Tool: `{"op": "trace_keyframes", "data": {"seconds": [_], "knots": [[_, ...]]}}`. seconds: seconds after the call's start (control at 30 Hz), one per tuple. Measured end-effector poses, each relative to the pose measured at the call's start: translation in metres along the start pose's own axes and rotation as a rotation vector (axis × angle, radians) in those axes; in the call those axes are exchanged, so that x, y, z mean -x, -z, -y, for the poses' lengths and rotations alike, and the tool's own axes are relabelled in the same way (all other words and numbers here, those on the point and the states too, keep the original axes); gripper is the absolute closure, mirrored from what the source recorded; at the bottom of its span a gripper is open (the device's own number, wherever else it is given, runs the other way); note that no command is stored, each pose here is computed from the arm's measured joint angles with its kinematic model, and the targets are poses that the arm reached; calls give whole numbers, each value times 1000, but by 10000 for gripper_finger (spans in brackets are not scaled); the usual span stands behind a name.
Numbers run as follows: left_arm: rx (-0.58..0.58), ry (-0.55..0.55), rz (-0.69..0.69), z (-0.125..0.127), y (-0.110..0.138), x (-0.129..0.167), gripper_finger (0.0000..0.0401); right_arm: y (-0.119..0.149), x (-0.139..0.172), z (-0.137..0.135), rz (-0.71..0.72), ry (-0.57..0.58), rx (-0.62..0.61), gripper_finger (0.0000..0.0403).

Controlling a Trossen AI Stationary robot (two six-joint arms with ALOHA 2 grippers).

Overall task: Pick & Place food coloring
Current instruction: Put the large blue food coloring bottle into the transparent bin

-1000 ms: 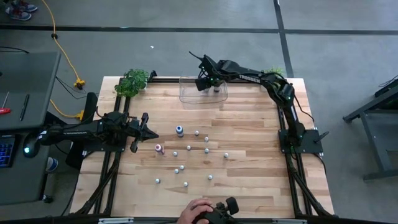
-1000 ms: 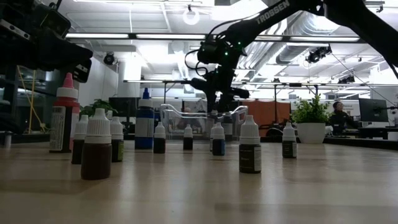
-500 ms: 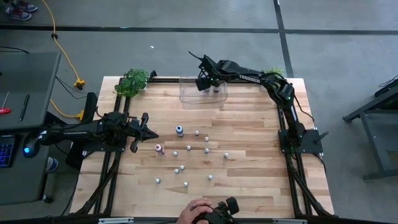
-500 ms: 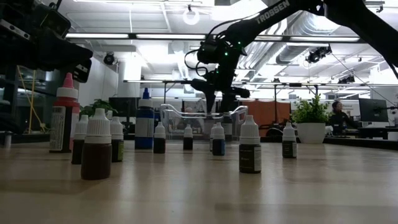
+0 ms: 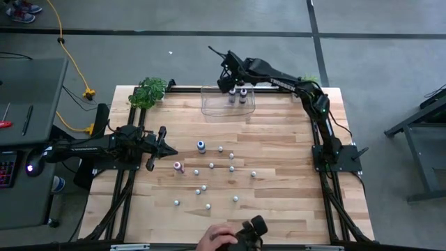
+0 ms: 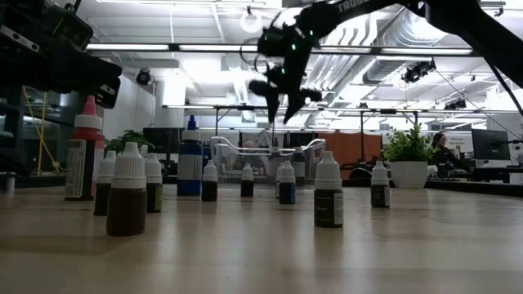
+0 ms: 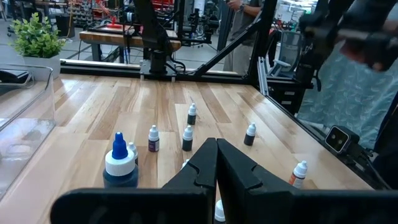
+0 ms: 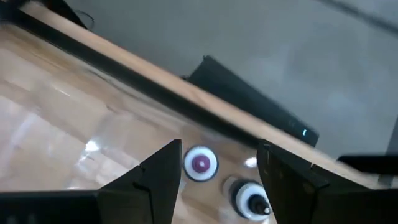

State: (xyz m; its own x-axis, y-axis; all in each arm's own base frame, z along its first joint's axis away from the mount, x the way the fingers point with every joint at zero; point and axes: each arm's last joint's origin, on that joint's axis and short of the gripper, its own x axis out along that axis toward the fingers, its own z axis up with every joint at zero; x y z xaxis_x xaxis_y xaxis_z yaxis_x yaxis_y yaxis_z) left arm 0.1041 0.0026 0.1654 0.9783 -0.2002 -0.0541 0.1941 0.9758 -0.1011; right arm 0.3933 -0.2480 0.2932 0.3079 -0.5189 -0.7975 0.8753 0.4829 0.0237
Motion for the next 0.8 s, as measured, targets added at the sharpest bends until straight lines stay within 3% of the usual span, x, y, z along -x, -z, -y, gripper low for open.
{"op": "trace_keyframes", "data": {"seconds": [0.3,0.47,0.8], "knots": [[0,0,0,0,0,0,399,-25,74,-36,202,-148,222,206],[0,0,0,0,0,0,399,-20,102,-56,299,-269,315,206],[0,-13,0,0,0,0,399,9,131,-98,272,-613,570,205]]}}
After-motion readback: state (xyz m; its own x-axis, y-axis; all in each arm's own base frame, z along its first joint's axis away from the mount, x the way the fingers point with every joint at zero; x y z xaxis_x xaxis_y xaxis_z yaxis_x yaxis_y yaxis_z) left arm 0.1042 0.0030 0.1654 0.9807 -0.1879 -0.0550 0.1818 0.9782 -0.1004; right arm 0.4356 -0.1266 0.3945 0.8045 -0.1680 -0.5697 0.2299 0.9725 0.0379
